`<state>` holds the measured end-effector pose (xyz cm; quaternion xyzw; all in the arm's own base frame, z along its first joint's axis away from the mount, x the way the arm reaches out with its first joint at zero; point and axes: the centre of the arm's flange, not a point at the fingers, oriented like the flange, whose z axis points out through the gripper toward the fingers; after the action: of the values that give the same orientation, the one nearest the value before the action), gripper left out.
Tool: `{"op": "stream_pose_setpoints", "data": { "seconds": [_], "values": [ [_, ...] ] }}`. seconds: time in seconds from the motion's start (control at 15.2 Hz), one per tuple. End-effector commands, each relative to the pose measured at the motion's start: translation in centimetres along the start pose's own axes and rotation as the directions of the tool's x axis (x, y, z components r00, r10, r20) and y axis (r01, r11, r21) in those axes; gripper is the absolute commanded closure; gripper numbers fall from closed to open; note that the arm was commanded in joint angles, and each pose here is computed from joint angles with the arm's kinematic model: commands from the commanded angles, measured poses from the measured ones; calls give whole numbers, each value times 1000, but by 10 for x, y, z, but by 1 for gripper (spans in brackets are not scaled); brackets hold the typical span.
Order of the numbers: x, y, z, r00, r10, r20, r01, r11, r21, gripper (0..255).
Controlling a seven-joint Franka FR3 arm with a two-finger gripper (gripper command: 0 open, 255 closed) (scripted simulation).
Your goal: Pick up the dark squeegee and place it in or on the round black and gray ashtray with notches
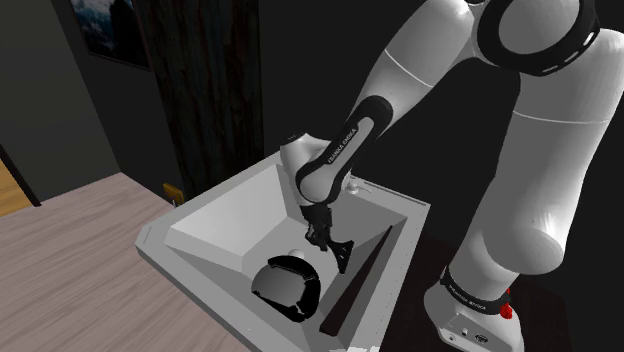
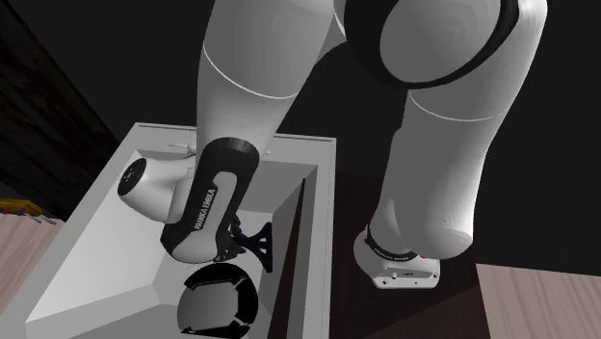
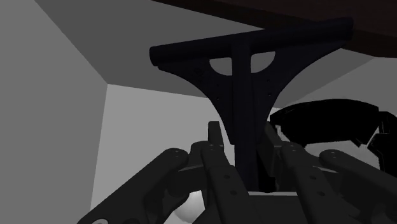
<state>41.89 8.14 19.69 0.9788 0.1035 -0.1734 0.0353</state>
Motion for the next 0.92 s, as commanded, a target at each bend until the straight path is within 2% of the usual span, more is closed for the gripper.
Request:
{"op": "stream_pose_setpoints", "data": {
  "seconds": [0.0, 0.59, 0.86],
  "values": [
    [12, -24, -7, 1000, 1, 0, -1, 1000, 1, 255],
    [63, -124, -33, 1000, 1, 0, -1, 1000, 1, 255],
    [71, -125, -13, 1000, 1, 0, -1, 1000, 1, 255]
  ]
}}
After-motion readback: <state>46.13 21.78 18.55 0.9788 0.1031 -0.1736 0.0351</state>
